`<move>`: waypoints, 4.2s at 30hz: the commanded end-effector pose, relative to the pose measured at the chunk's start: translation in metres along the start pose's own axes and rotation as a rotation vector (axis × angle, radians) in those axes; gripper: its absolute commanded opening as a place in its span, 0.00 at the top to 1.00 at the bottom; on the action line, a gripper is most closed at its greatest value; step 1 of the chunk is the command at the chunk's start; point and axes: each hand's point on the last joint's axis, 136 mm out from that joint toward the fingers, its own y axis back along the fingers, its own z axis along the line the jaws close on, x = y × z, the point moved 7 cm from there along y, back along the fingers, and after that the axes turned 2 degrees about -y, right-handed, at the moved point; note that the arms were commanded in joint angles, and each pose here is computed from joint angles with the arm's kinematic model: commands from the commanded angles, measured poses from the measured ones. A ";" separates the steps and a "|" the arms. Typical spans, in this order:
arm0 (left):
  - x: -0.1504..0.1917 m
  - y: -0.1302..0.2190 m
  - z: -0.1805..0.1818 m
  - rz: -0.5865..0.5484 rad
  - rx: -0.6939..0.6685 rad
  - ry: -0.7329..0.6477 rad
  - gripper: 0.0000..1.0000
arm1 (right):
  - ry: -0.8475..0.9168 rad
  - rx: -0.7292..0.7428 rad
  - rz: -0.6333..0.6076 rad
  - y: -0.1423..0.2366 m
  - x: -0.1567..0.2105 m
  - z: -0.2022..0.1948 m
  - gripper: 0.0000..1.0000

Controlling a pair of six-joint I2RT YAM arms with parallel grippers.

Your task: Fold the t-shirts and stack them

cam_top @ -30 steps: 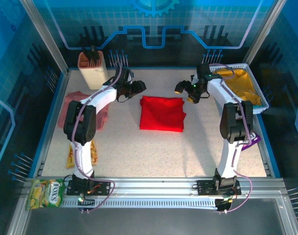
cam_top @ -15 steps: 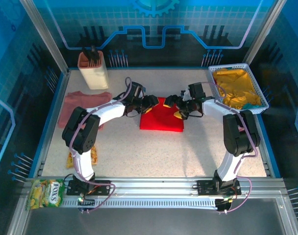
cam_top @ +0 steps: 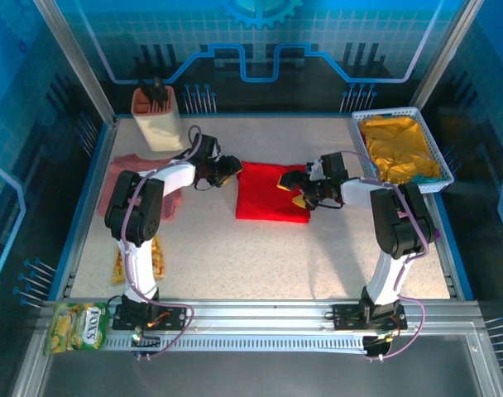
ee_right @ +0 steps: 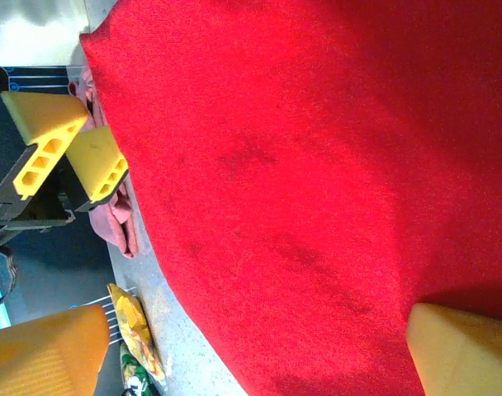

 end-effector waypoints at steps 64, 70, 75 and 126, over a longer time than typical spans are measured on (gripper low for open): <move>0.058 -0.047 -0.020 0.397 -0.139 -0.198 0.34 | 0.104 -0.019 -0.006 0.059 0.010 0.003 0.08; 0.060 -0.050 -0.017 0.390 -0.139 -0.204 0.47 | 0.099 -0.021 -0.006 0.060 0.010 0.000 0.08; 0.056 -0.050 -0.021 0.351 -0.124 -0.227 0.60 | 0.097 -0.026 -0.009 0.061 0.009 -0.001 0.08; -0.037 0.280 -0.006 -0.082 -0.632 -0.628 1.00 | 0.048 -0.019 0.075 0.060 0.028 0.007 0.10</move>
